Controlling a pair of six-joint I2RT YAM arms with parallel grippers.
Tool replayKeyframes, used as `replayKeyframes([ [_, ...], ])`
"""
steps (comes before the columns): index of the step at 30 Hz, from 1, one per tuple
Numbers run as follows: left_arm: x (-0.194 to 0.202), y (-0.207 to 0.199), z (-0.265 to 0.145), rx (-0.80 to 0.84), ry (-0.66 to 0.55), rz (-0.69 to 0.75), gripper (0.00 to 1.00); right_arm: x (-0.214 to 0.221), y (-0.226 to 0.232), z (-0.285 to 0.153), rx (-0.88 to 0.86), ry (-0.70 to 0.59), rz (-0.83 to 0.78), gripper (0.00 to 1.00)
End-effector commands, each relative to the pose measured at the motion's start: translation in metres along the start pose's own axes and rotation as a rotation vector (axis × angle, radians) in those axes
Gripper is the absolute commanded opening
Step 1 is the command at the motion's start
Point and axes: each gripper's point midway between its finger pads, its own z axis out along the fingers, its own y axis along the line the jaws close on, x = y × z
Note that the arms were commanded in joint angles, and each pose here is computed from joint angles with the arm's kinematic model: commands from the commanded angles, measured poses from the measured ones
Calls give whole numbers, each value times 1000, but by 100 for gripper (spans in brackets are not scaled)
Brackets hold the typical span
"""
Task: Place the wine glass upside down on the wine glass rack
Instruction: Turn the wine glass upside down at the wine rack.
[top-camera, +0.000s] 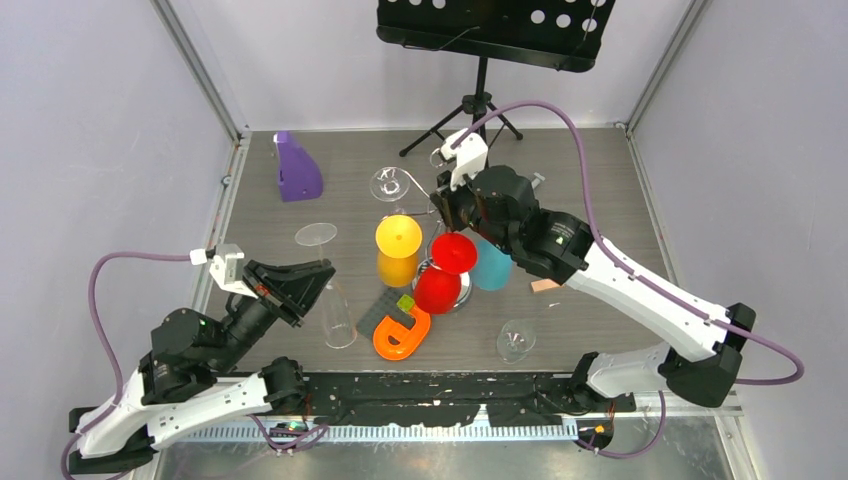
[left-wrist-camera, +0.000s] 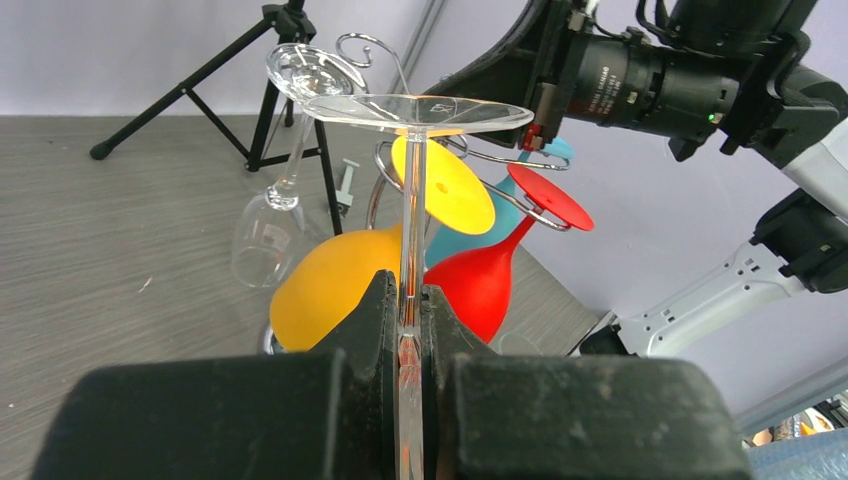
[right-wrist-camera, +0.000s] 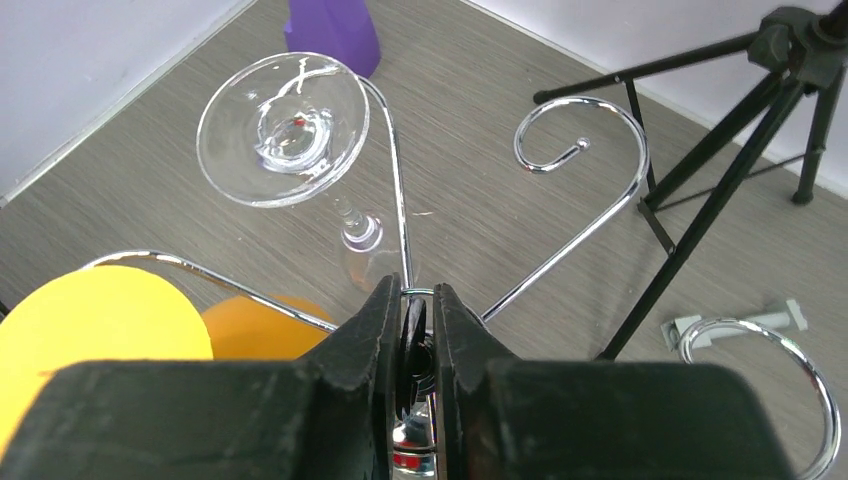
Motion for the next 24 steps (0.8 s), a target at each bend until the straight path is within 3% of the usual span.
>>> replayKeyframes([
  [1,-7,4,0,-20,-43,-27,0,-15,14,-16,-136,-97,-120,6],
  [14,1,12,-1,-43,-36,-7,0,-23,7,-27,-380,-189,-173,5],
  [18,2,12,-1,-33,-46,26,0,-24,11,-28,-473,-191,-254,5],
  [24,-1,27,-7,-92,-91,25,0,-14,35,-36,-714,-165,-357,5],
])
